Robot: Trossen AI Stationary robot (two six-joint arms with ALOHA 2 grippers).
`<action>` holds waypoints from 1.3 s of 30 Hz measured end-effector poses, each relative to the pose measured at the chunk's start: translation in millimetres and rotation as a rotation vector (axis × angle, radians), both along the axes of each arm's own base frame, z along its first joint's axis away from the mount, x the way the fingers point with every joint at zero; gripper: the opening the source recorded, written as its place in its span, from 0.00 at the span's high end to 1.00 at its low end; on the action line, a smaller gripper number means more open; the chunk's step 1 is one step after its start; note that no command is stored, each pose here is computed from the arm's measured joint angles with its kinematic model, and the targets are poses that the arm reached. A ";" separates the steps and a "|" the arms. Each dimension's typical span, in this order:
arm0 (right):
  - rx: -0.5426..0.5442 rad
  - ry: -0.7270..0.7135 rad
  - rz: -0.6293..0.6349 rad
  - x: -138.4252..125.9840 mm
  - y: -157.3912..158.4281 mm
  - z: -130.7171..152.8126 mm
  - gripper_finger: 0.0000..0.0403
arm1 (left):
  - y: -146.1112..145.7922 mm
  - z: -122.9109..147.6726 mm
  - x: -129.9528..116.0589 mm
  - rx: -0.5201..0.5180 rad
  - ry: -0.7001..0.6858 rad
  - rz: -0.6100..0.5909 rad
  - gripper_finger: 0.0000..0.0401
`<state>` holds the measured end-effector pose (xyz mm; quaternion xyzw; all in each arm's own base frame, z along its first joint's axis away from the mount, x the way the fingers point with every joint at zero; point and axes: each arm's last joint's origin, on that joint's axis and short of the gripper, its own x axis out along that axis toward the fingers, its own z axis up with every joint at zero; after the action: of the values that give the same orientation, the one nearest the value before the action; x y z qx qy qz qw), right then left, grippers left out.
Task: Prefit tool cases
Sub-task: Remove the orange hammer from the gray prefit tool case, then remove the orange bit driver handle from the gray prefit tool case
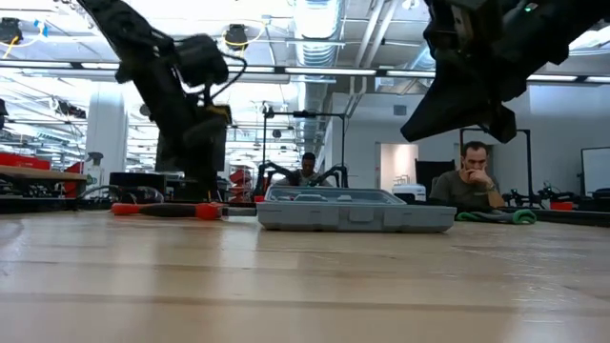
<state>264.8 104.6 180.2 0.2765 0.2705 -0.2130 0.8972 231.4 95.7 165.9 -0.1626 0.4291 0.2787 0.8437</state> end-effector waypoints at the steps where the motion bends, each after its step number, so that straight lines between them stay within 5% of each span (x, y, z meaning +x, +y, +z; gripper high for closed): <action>1: -0.001 0.002 -0.003 0.4 -1.3 -0.1 0.96 | -3.2 3.2 -0.7 -0.002 -0.010 -0.002 1.00; 10: 0.021 0.021 0.099 13.0 -23.4 2.0 0.96 | -61.5 26.8 15.9 -0.004 -0.205 -0.140 1.00; 19: 0.129 0.027 0.257 35.6 -59.1 -11.0 0.96 | -121.2 13.5 45.0 0.004 -0.352 -0.245 1.00; 26: 0.068 0.044 0.260 44.4 -85.9 -23.2 0.95 | -130.2 -3.3 68.0 0.081 -0.296 -0.248 1.00; 31: 0.054 0.031 0.270 44.5 -92.1 -19.6 0.85 | -134.1 0.0 87.3 0.149 -0.279 -0.350 1.00; 39: 0.115 0.094 0.398 44.5 -72.1 -35.0 0.68 | -141.7 -9.9 99.5 0.080 -0.249 -0.482 0.96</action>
<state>309.3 32.5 145.2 0.2579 0.3729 -0.0286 0.8908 330.8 -46.0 156.1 -0.0554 0.3368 0.0646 0.9377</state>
